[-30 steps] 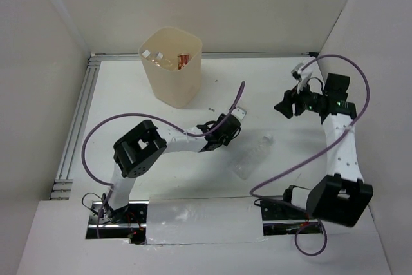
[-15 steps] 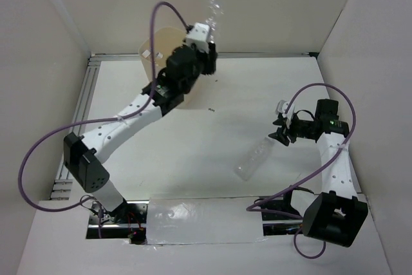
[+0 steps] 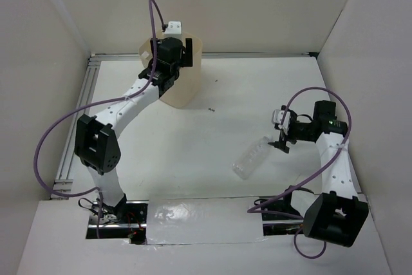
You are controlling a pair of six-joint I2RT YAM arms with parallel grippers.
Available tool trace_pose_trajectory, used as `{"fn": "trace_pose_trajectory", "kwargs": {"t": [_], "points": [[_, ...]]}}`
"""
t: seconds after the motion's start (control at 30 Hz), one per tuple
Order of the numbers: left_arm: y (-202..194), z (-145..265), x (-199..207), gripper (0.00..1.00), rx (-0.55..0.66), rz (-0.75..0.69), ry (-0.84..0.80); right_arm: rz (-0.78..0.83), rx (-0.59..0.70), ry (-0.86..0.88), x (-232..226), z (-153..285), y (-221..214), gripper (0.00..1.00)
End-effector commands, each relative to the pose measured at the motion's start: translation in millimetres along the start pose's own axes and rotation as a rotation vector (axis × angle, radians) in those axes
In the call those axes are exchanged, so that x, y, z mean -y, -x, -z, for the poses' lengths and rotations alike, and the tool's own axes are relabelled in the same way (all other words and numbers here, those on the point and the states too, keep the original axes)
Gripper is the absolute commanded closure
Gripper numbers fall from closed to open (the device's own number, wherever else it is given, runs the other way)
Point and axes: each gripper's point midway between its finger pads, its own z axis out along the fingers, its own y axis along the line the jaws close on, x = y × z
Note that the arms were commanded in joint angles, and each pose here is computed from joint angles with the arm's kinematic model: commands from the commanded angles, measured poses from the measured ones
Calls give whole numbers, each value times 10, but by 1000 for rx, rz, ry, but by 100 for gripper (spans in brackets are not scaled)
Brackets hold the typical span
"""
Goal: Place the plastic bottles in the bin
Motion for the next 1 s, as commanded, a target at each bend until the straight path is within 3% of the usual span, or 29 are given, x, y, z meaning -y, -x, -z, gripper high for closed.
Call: {"fn": "trace_pose_trajectory", "kwargs": {"t": [0.0, 0.13, 0.23, 0.33, 0.4, 0.47, 0.53, 0.57, 0.6, 0.7, 0.73, 0.8, 0.83, 0.97], "points": [[385, 22, -159, 0, 79, 82, 48, 152, 25, 103, -242, -53, 53, 0], [666, 175, -186, 0, 121, 107, 29, 285, 35, 241, -461, -189, -45, 0], [893, 644, 66, 0, 136, 91, -126, 397, 21, 348, -554, -406, -186, 0], [769, 1027, 269, 1, 104, 44, -261, 447, -34, 402, -581, -497, -325, 0], [314, 1295, 458, 1, 18, -7, -382, 487, -45, 472, -666, -570, -382, 0], [194, 1722, 477, 3, 6, 21, -473, 508, -78, 529, -725, -598, -468, 0], [-544, 1982, 342, 3, -122, 24, -471, 563, -98, 580, -771, -736, -550, 0], [-403, 2074, 287, 3, -84, 46, -480, 585, -110, 565, -726, -763, -585, 0], [-840, 2153, 240, 3, -164, 45, -471, 600, -112, 582, -759, -837, -609, 1], [-1167, 2390, 62, 3, -212, 136, -452, 622, -158, 563, -710, -1005, -709, 3], [-1492, 2451, 14, 3, -277, 126, -444, 619, -160, 591, -767, -1075, -728, 8], [-1640, 2527, -56, 4, -292, 173, -431, 579, -177, 599, -777, -1138, -743, 16], [-1872, 2572, -67, 4, -338, 184, -425, 559, -179, 616, -809, -1180, -733, 31], [-2168, 2676, -55, 6, -395, 209, -420, 475, -148, 525, -449, -1228, -309, 59]]}}
